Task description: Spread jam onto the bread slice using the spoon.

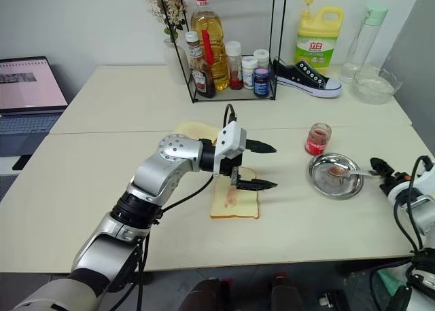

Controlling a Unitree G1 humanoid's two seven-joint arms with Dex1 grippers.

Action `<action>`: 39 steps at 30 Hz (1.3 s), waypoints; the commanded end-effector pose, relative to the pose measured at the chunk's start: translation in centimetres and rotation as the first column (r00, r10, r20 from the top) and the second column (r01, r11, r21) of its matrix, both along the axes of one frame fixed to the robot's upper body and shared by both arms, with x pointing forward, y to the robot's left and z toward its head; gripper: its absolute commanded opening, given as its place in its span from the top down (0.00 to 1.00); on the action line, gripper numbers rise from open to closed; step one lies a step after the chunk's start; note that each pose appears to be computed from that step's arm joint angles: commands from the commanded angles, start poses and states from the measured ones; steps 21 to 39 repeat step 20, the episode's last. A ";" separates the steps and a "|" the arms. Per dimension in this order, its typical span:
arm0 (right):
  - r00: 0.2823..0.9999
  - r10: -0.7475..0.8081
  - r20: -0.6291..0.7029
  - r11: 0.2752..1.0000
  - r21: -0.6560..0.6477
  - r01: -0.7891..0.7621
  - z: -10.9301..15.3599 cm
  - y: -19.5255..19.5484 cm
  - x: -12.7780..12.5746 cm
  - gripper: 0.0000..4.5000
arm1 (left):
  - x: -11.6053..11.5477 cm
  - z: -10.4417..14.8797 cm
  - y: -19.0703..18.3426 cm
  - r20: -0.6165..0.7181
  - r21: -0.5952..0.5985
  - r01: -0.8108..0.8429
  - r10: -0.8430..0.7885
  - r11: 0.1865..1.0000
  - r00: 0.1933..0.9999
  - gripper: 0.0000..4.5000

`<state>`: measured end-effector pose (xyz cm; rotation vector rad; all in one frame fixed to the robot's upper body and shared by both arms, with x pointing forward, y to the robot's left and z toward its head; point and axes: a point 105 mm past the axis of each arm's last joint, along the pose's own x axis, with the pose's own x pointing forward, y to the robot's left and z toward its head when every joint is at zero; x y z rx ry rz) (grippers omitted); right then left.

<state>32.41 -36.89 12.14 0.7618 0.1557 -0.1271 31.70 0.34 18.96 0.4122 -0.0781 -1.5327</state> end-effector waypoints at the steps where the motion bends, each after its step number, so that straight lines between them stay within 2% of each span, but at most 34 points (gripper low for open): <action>1: 0.998 0.001 0.055 0.989 -0.145 0.007 3.4 -1.5 -0.9 0.00 | 0.1 1.3 1.2 0.048 -0.019 -0.017 0.018 1.000 0.999 0.00; 2: 0.999 0.010 0.049 0.984 -0.176 -0.002 3.7 -1.6 -1.1 0.00 | 0.2 1.4 1.4 0.048 -0.017 -0.022 0.023 1.000 0.999 0.00; 4: 0.994 0.104 0.018 0.941 -0.326 -0.093 4.8 -0.7 -1.7 0.00 | 0.5 1.4 2.5 0.045 -0.009 -0.055 0.056 0.998 0.997 0.00; 5: 0.974 0.224 -0.022 0.859 -0.468 -0.208 6.0 1.1 -2.3 0.00 | 0.9 1.3 4.0 0.023 0.006 -0.092 0.092 0.996 0.995 0.00; 6: 0.927 0.365 -0.084 0.739 -0.580 -0.343 7.0 3.6 -3.1 0.00 | 1.2 1.2 5.8 -0.012 0.023 -0.131 0.131 0.991 0.991 0.00; 7: 0.881 0.453 -0.138 0.645 -0.631 -0.430 7.3 5.5 -3.7 0.00 | 1.3 1.2 6.8 -0.038 0.035 -0.154 0.155 0.987 0.987 0.00; 8: 0.816 0.543 -0.198 0.534 -0.668 -0.518 7.4 7.5 -4.5 0.00 | 1.3 1.1 8.2 -0.067 0.048 -0.179 0.182 0.983 0.981 0.00; 11: 0.684 0.672 -0.283 0.368 -0.674 -0.640 7.3 10.6 -6.1 0.00 | 1.8 0.7 11.7 -0.075 0.115 -0.269 0.278 0.956 0.957 0.00; 15: 0.605 0.726 -0.326 0.267 -0.678 -0.685 7.3 12.6 -6.9 0.00 | 1.4 0.9 15.2 -0.080 0.173 -0.347 0.364 0.922 0.928 0.00; 19: 0.583 0.741 -0.334 0.239 -0.680 -0.693 7.2 13.1 -7.0 0.00 | 0.7 1.0 16.5 -0.072 0.201 -0.378 0.398 0.904 0.914 0.00; 39: 0.585 0.739 -0.333 0.241 -0.681 -0.692 7.1 13.1 -6.8 0.00 | 0.8 1.1 16.5 -0.065 0.189 -0.389 0.407 0.901 0.911 0.00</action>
